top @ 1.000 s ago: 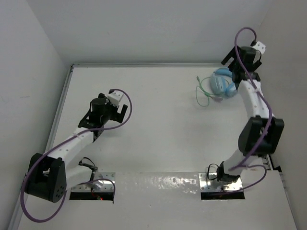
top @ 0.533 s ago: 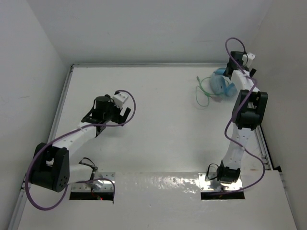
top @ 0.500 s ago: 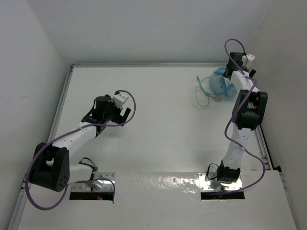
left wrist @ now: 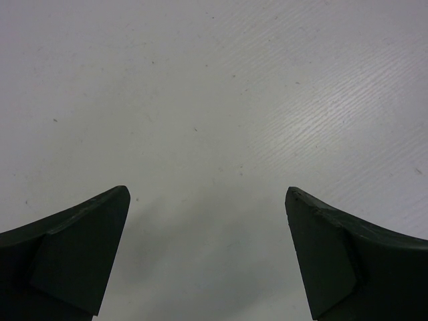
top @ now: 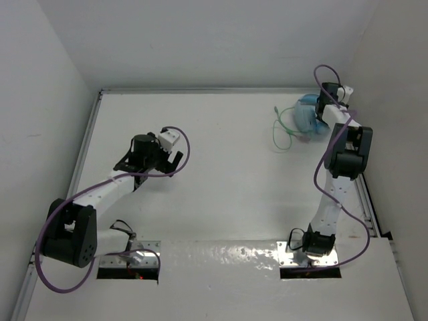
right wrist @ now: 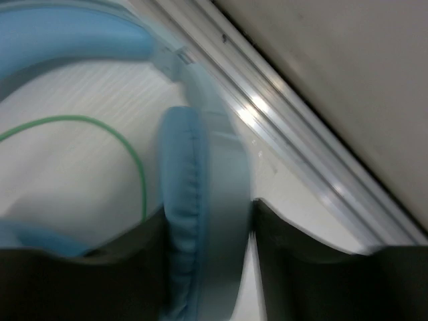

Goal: Wrap the headphones

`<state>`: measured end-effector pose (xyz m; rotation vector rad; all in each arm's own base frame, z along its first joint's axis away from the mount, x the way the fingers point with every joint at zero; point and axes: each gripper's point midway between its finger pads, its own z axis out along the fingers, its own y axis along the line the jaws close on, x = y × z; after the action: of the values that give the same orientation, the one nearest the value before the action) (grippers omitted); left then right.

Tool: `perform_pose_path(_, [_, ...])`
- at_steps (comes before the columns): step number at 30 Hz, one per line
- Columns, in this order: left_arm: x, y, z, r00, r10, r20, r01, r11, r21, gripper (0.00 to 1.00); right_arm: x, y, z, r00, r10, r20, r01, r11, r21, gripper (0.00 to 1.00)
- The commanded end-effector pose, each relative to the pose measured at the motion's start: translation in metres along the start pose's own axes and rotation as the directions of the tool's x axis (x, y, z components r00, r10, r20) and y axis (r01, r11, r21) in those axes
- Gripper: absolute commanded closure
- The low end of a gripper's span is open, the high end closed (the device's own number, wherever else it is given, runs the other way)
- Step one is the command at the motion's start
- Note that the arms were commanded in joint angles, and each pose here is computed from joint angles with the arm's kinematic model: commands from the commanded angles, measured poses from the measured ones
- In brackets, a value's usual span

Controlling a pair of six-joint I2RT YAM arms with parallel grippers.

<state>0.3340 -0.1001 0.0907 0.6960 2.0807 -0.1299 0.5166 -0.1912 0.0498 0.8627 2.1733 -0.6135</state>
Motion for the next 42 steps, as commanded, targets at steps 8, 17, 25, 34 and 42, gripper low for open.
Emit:
perform_pose_path(8, [-0.025,0.012,-0.005,0.999,-0.004,0.038,0.004,1.000,-0.024,0.00,-0.031,0.026,-0.045,0.985,-0.076,0.156,0.110,0.969,-0.220,1.00])
perform_pose_path(17, [-0.138,0.023,-0.071,0.992,0.038,0.124,-0.042,0.999,0.033,0.00,-0.022,0.126,-0.273,0.777,-0.180,0.603,0.500,0.758,-0.419,1.00])
perform_pose_path(25, [-0.178,0.015,-0.089,0.983,-0.036,0.178,0.026,0.998,0.058,0.00,0.062,0.193,-0.444,0.736,-0.027,0.676,0.610,0.458,-0.646,1.00])
perform_pose_path(34, [-0.142,0.039,-0.072,0.999,-0.021,0.038,0.027,0.990,-0.139,0.00,0.107,0.207,-0.559,0.715,0.106,0.691,0.651,0.257,-0.714,1.00])
perform_pose_path(42, [-0.125,0.070,-0.080,0.999,-0.032,-0.014,0.026,0.942,-0.334,0.12,0.097,0.196,-0.577,0.728,0.175,0.663,0.618,0.249,-0.745,1.00])
